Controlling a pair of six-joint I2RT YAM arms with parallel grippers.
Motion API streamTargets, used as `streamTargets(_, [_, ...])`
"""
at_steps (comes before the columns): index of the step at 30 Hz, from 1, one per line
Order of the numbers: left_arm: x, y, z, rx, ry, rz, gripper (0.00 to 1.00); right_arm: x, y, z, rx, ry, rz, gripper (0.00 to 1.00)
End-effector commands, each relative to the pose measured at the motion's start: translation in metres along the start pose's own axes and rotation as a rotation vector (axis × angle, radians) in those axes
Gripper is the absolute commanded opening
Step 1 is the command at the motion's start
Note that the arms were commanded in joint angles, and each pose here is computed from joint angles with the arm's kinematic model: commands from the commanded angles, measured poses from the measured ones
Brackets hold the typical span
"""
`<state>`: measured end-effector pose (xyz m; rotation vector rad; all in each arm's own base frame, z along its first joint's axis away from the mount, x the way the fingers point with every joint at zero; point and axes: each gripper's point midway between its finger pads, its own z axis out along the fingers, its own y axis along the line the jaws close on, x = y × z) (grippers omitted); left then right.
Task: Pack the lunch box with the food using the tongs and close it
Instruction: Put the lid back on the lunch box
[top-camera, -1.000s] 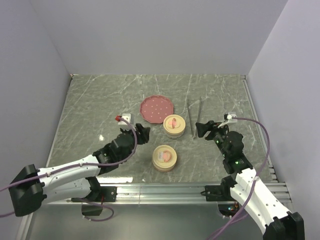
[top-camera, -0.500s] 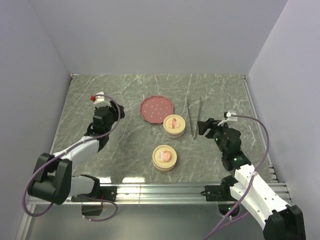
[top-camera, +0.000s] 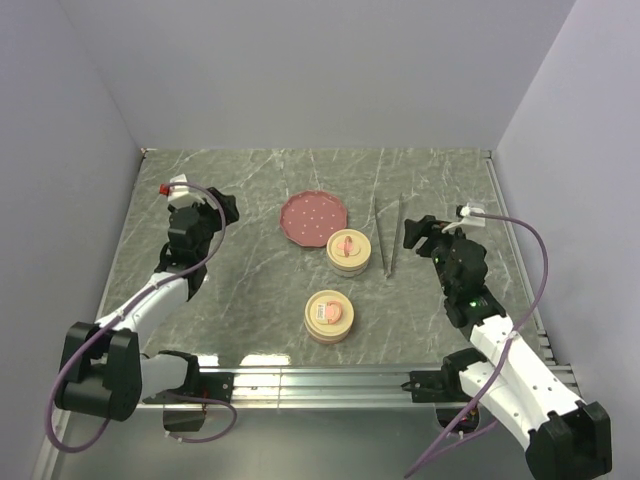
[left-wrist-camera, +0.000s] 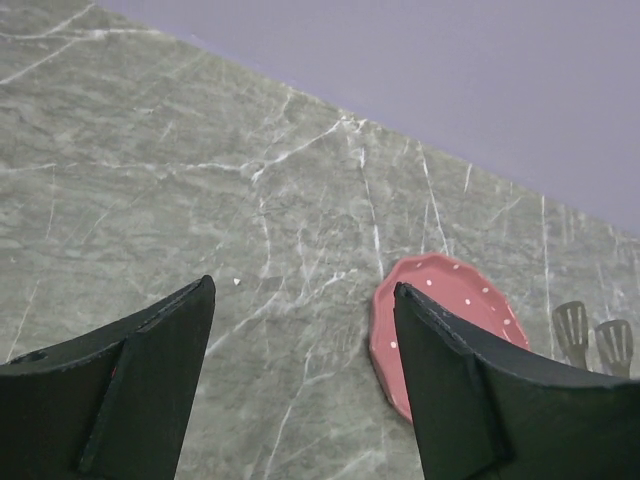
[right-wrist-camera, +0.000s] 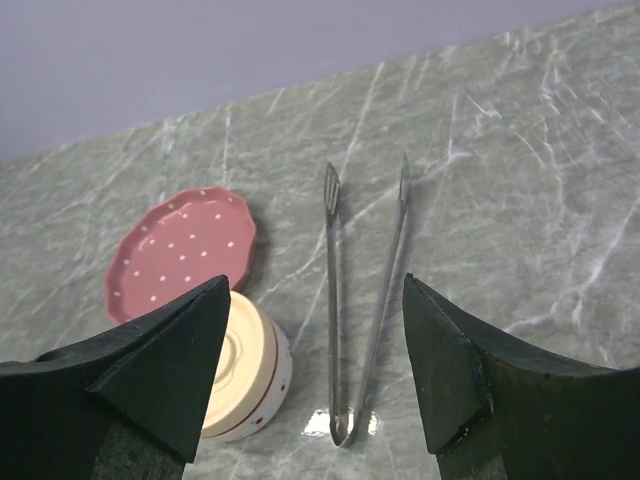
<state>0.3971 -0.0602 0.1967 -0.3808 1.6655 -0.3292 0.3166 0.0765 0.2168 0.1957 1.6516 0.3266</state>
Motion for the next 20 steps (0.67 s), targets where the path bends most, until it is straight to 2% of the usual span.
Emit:
streamTargets(1, [-0.0152,-0.0068,-0.0050,0.030,-0.053,-0.010,0.78,-0.0159,-0.0028,0.0032,0.034,-0.041,-0.018,0.77])
streamTargets(20, [-0.0169,-0.0028,-0.0065,0.019,-0.078,0.001,0.80,-0.0201,-0.0065,-0.0003,0.046,-0.056,-0.013,0.77])
